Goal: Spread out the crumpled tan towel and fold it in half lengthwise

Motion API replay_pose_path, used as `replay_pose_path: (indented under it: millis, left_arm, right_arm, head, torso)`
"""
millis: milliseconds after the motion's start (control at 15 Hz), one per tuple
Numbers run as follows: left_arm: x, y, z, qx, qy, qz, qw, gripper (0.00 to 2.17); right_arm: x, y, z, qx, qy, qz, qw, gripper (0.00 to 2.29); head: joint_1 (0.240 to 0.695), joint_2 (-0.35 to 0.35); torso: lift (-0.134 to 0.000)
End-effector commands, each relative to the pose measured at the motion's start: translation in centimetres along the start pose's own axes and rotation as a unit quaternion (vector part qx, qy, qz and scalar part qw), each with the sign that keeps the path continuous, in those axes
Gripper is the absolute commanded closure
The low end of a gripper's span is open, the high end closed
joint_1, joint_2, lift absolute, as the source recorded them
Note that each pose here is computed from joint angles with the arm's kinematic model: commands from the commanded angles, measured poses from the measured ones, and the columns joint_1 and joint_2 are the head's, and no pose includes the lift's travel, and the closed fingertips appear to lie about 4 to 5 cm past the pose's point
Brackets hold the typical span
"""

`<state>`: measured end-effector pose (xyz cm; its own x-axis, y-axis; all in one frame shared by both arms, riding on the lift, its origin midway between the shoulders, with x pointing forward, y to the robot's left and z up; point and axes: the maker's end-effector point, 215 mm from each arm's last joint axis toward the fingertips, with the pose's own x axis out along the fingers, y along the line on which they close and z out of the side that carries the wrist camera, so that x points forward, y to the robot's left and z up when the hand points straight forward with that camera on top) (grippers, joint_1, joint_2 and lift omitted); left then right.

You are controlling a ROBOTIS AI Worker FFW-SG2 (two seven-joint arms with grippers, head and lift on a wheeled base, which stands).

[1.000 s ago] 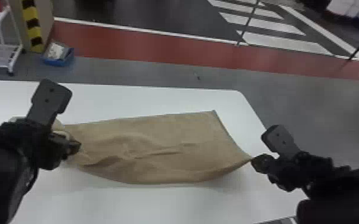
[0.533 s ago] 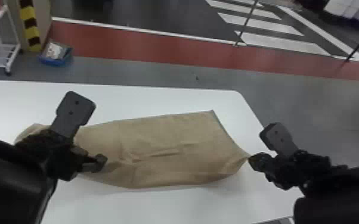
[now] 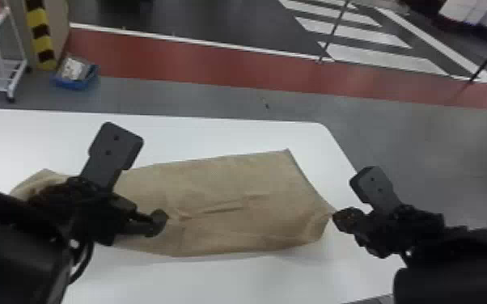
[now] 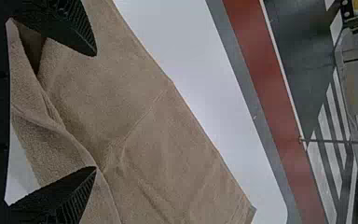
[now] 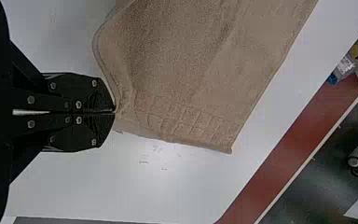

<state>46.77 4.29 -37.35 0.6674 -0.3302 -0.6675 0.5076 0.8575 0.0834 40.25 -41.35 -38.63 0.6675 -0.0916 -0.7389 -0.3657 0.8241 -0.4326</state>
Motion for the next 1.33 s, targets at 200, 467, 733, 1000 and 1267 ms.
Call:
replay_pose_path:
  millis: [200, 467, 733, 1000, 1267]
  left_arm:
    - [-7.5, 9.4, -6.5, -0.061, -0.021, 0.060, 0.9961, 0.06]
    - [-8.9, 10.6, -8.7, -0.037, -0.059, 0.071, 0.9950, 0.15]
    - [-8.4, 10.5, -6.4, 0.059, -0.155, 0.097, 0.9813, 0.21]
    - [-7.1, 8.5, -8.0, 0.125, -0.151, 0.092, 0.9762, 0.21]
    - [-7.7, 7.4, -10.0, 0.155, -0.136, 0.054, 0.9770, 0.21]
  right_arm:
    - [0.0, 0.0, 0.9, 0.004, -0.010, -0.002, 0.9999, 1.17]
    - [0.4, 0.7, 3.1, 0.014, -0.030, 0.003, 0.9994, 1.17]
    - [0.4, 0.9, 3.6, 0.020, -0.036, 0.004, 0.9992, 1.17]
    - [0.3, 0.8, 3.7, 0.020, -0.037, 0.003, 0.9991, 1.17]
    - [0.3, 0.4, 4.1, 0.022, -0.040, 0.000, 0.9990, 1.17]
  head:
    - [0.695, -0.350]
    - [0.695, -0.287]
    - [0.695, -0.253]
    - [0.695, -0.262]
    - [0.695, -0.294]
  torso:
    - [-0.123]
    - [-0.123]
    - [-0.123]
    - [-0.123]
    - [-0.123]
